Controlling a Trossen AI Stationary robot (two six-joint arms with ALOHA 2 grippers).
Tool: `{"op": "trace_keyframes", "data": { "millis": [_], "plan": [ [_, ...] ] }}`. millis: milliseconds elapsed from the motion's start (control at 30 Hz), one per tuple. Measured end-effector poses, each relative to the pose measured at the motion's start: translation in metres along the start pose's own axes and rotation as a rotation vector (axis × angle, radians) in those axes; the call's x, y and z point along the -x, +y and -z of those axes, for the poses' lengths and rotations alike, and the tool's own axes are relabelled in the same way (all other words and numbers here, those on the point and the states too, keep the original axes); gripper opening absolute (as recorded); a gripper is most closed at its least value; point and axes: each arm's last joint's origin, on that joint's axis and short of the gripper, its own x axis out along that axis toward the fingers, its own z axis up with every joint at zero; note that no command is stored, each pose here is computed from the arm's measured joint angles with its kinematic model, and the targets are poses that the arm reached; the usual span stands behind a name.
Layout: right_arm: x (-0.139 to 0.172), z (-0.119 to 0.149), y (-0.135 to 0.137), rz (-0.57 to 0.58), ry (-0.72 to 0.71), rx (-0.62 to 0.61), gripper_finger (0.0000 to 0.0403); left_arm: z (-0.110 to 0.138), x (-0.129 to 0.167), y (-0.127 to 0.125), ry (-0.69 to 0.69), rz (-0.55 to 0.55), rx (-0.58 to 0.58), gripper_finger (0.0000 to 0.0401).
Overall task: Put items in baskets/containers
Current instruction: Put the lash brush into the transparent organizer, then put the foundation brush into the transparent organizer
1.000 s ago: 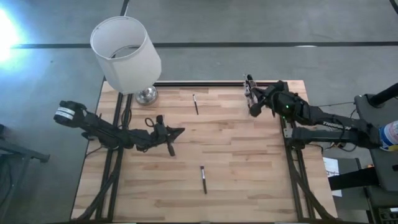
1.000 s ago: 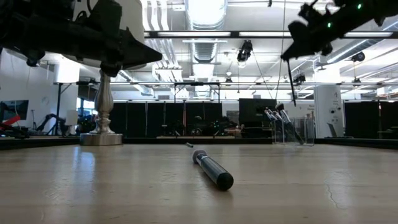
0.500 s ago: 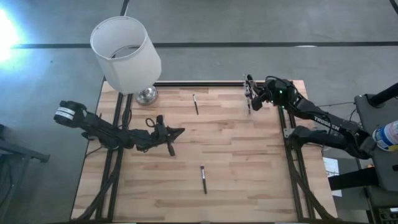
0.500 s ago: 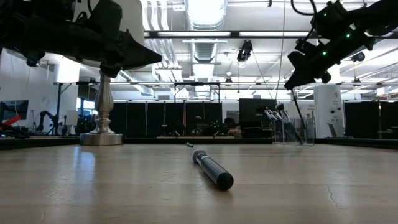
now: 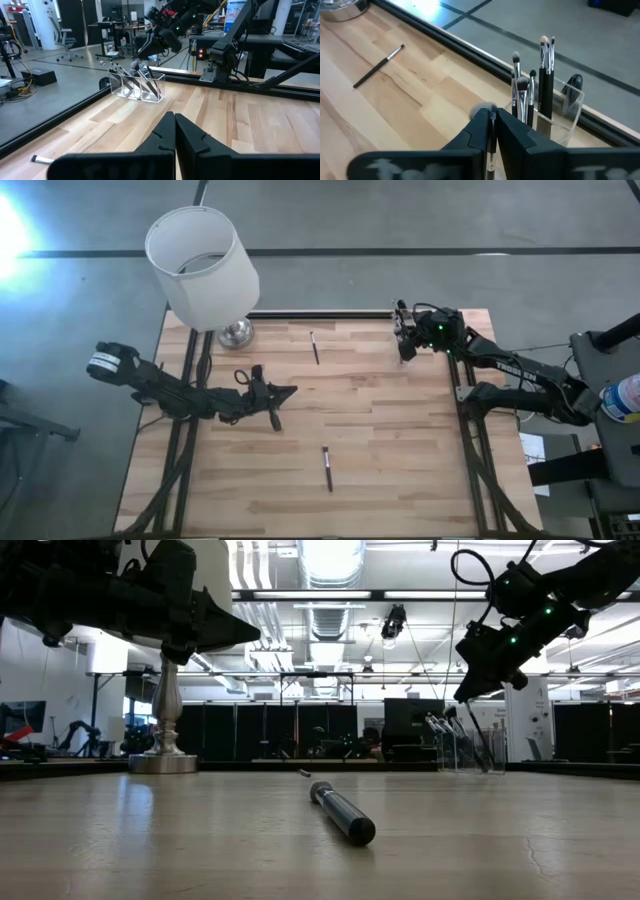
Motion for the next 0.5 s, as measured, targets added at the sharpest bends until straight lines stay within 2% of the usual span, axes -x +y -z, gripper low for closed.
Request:
{"op": "trace_keyframes", "data": {
  "millis": [200, 500],
  "plan": [
    [-0.0007, 0.0006, 0.0000, 0.001, 0.007, -0.001, 0.0074, 0.0001, 0.0000, 0.0000, 0.001, 0.000, 0.000, 0.0000],
    [0.0009, -0.0034, 0.0003, 0.000, -0.005, -0.001, 0.0099, 0.0003, 0.0000, 0.0001, 0.002, -0.001, -0.001, 0.0000]
  ]
}}
